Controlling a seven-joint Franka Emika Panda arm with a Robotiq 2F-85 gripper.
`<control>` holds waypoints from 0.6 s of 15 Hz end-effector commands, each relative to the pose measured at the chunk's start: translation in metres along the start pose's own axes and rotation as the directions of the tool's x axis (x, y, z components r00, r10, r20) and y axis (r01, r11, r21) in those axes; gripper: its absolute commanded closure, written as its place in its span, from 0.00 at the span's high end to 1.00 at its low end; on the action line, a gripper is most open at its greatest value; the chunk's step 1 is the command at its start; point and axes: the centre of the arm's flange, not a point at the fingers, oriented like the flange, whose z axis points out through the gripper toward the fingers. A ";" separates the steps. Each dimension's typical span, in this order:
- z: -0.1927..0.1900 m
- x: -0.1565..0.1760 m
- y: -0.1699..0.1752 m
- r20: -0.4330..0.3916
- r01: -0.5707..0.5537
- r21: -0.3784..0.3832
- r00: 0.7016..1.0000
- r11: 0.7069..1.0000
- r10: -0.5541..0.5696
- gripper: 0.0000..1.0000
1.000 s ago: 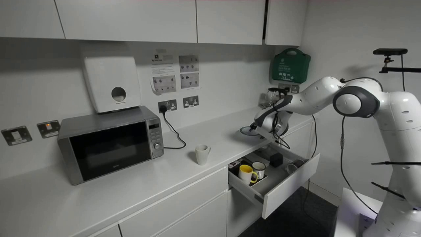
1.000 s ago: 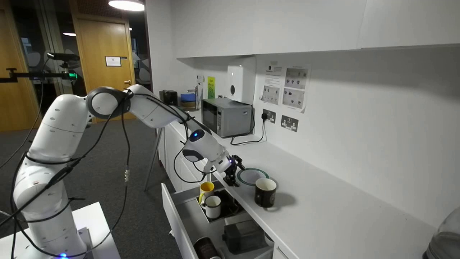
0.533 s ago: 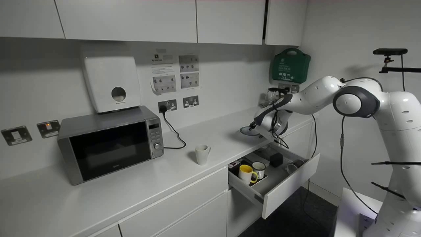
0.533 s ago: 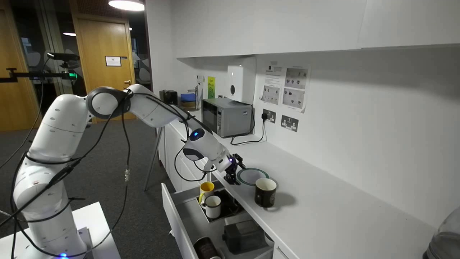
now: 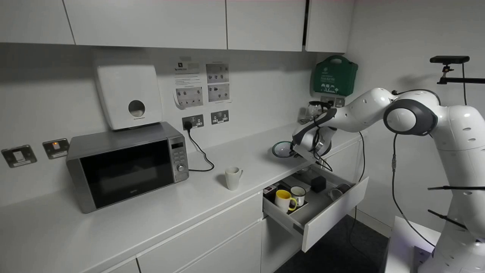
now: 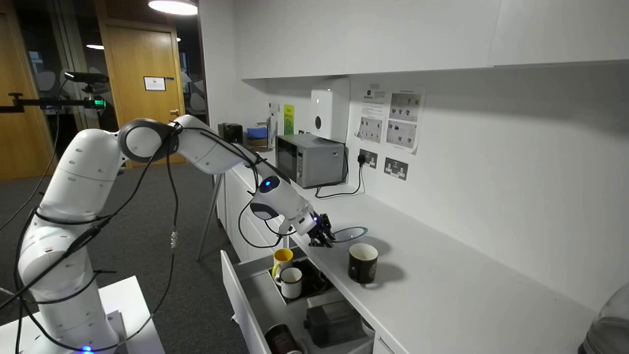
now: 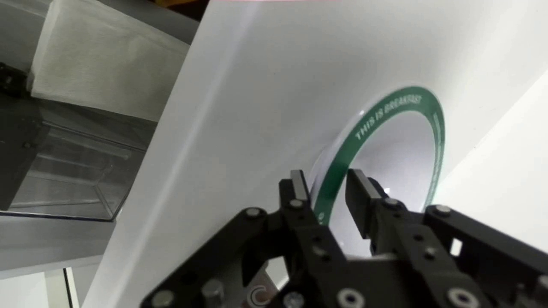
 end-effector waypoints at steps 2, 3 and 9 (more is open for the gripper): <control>0.003 0.006 -0.003 -0.003 -0.025 0.018 1.000 1.000 0.025 0.01; 0.002 0.007 -0.003 -0.002 -0.024 0.019 1.000 1.000 0.024 0.05; 0.001 0.005 0.001 0.018 -0.033 0.026 0.999 0.999 0.032 0.05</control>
